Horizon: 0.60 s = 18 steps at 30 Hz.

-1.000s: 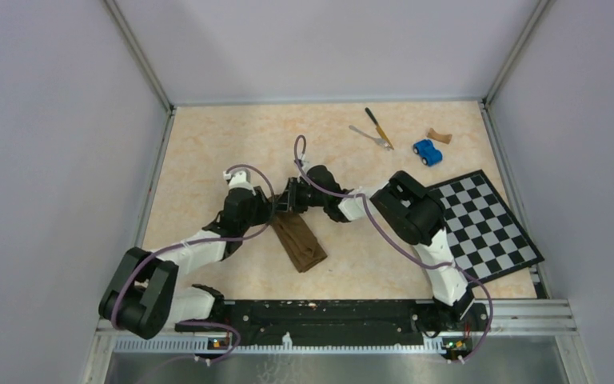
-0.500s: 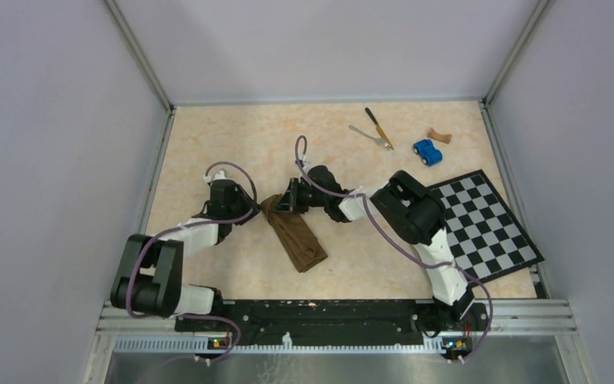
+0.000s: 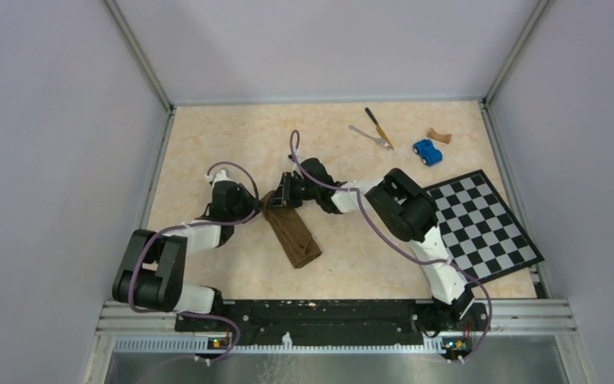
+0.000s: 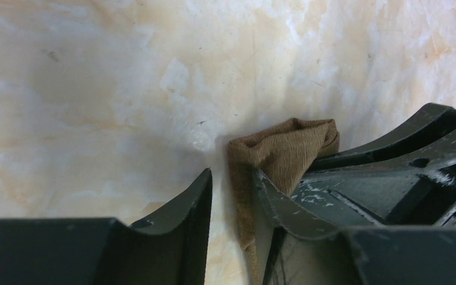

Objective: Fold the napkin into a case and place the utensils inside
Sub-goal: Grasp the top corner of the smaller rectangle folded napkin from the folded napkin.

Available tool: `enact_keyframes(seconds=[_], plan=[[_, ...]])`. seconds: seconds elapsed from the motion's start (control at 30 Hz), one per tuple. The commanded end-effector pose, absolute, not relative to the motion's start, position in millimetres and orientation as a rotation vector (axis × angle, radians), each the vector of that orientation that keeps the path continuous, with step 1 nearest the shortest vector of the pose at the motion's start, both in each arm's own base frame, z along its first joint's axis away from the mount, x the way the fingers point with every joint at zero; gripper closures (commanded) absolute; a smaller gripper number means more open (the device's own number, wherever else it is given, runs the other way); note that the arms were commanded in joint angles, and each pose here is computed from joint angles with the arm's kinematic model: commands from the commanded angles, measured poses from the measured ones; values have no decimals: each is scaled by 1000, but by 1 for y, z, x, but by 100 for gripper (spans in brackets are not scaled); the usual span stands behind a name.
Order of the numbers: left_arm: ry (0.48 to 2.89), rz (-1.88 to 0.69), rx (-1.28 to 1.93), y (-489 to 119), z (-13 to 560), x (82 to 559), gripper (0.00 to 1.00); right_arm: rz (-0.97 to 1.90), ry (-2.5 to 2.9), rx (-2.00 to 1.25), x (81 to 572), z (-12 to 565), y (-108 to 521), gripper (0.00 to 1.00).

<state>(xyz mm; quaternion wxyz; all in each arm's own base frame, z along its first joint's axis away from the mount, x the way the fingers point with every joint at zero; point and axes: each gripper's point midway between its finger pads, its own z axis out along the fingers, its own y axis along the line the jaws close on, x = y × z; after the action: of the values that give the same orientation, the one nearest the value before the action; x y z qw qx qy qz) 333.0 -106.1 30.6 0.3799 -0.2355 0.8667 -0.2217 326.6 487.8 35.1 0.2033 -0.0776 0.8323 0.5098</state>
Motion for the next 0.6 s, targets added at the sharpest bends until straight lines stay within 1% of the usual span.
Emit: enact_keyframes(seconds=[0.0,0.17,0.2,0.27,0.37,0.43,0.5,0.57], plan=[[2269,-627,-524,-121,36,308,57,1390,2274,-214,335,51,491,81],[2272,-599,-535,-111,54,306,43,1375,2285,-321,309,70,466,68],[2282,-602,-560,-110,55,303,42,1364,2279,-348,306,76,462,65],[2295,-618,-598,-112,58,301,40,1345,2270,-411,302,85,458,63],[2356,-668,-639,-120,56,292,40,1339,2235,-496,294,101,452,60],[2374,-727,-626,-128,56,290,42,1307,2234,-556,289,103,446,60],[2378,-760,-620,-132,56,289,44,1230,2215,-648,287,103,436,59],[2373,-773,-610,-134,56,291,46,1103,2202,-751,288,97,424,56]])
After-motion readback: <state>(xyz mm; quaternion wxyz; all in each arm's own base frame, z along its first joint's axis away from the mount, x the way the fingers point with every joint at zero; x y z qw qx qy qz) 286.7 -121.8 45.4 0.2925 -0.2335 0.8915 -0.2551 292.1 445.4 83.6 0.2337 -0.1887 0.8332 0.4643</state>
